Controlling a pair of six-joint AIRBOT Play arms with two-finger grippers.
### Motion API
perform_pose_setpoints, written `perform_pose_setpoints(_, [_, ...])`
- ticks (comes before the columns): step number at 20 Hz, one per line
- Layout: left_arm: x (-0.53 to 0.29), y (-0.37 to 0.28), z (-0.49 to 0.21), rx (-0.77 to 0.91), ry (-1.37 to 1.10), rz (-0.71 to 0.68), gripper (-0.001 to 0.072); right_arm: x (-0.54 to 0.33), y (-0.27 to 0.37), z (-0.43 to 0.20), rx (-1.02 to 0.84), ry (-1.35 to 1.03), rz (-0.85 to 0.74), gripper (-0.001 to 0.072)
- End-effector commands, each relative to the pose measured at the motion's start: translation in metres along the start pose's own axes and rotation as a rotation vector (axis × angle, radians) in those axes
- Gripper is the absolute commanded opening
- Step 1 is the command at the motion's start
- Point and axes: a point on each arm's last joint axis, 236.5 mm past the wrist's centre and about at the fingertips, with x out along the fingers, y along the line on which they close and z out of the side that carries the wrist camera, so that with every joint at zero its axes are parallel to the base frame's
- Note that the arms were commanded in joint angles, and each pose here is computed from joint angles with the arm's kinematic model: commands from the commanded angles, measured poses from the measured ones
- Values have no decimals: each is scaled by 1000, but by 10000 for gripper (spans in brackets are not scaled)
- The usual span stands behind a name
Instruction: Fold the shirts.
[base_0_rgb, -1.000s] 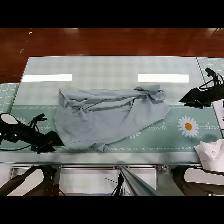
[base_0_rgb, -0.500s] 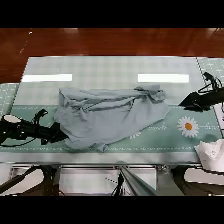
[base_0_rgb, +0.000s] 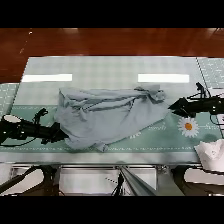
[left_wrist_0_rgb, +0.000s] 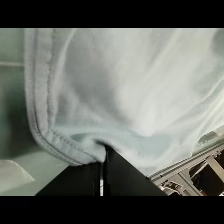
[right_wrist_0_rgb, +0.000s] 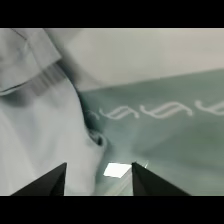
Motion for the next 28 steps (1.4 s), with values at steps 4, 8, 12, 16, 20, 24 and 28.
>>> perform_pose_setpoints(4, [-6,-14,2,26,-1,-43,22,37,30,2,-70,-5,-7,17])
perform_pose_setpoints(8, [-79,-98,30,275,-177,-179,20,-40,104,41,-271,-185,74,16])
perform_pose_setpoints(12, [-260,-247,20,712,-746,-202,20,-207,240,68,-586,-641,128,16])
perform_pose_setpoints(16, [-465,-363,-110,1088,-1528,-35,20,-413,352,9,-806,-1250,95,16])
perform_pose_setpoints(20, [-539,-382,-225,1175,-1880,166,20,-524,361,-82,-751,-1570,-43,15])
perform_pose_setpoints(24, [-517,-374,-266,1196,-1808,234,20,-550,339,-156,-705,-1642,-168,15])
perform_pose_setpoints(28, [-480,-320,-247,1051,-1579,399,20,-496,286,-172,-584,-1381,-294,15])
